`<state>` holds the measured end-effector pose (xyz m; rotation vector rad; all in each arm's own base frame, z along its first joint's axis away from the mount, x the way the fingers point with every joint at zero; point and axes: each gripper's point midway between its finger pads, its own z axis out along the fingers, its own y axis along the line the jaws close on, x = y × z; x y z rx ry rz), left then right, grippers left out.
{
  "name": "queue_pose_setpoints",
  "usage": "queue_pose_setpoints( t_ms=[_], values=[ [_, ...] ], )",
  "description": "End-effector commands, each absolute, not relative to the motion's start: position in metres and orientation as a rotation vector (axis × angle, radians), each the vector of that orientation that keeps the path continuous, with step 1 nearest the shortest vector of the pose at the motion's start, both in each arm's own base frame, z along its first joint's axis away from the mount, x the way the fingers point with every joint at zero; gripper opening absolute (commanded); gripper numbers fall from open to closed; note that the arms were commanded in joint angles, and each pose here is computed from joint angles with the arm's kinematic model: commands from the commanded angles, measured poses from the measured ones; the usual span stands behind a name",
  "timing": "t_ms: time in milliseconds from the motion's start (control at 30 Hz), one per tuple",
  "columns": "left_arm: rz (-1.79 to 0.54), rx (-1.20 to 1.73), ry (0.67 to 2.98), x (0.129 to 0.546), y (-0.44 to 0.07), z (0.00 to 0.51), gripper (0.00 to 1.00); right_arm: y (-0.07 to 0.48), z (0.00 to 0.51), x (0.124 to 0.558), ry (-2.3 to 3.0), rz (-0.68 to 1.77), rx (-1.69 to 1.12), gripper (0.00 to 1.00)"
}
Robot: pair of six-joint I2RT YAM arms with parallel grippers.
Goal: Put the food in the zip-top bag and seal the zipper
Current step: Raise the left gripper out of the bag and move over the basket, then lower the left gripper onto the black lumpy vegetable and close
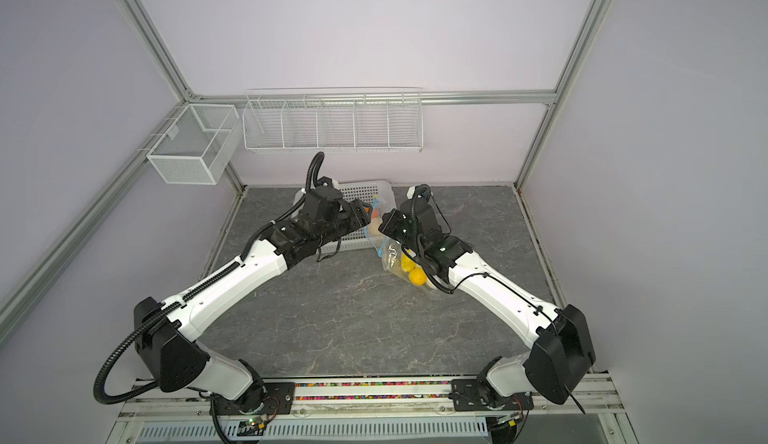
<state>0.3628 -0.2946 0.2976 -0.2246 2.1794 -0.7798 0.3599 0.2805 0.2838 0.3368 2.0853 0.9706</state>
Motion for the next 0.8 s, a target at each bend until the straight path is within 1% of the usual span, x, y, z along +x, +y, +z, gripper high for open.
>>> queue_pose_setpoints(
  t_ms=[0,200,367,467,600,767],
  values=[
    [-0.673,-0.225,2.247,0.364,-0.271,0.299,0.74,0.276,0.286,0.355,2.067,0.965,0.339,0.06],
    [-0.515,-0.207,2.348,0.377,-0.246,0.276,0.75,0.276,0.280,0.357,2.076,0.960,0.327,0.06],
    [-0.273,-0.164,2.423,0.389,-0.228,0.246,0.76,0.279,0.277,0.359,2.082,0.960,0.312,0.06],
    [-0.172,-0.162,2.443,0.399,-0.215,0.234,0.75,0.278,0.273,0.359,2.087,0.956,0.308,0.06],
    [-0.087,-0.147,2.463,0.415,-0.201,0.216,0.75,0.276,0.270,0.359,2.093,0.945,0.303,0.06],
    [-0.020,-0.175,2.555,0.440,-0.183,0.185,0.75,0.276,0.266,0.360,2.098,0.946,0.298,0.06]
  ],
)
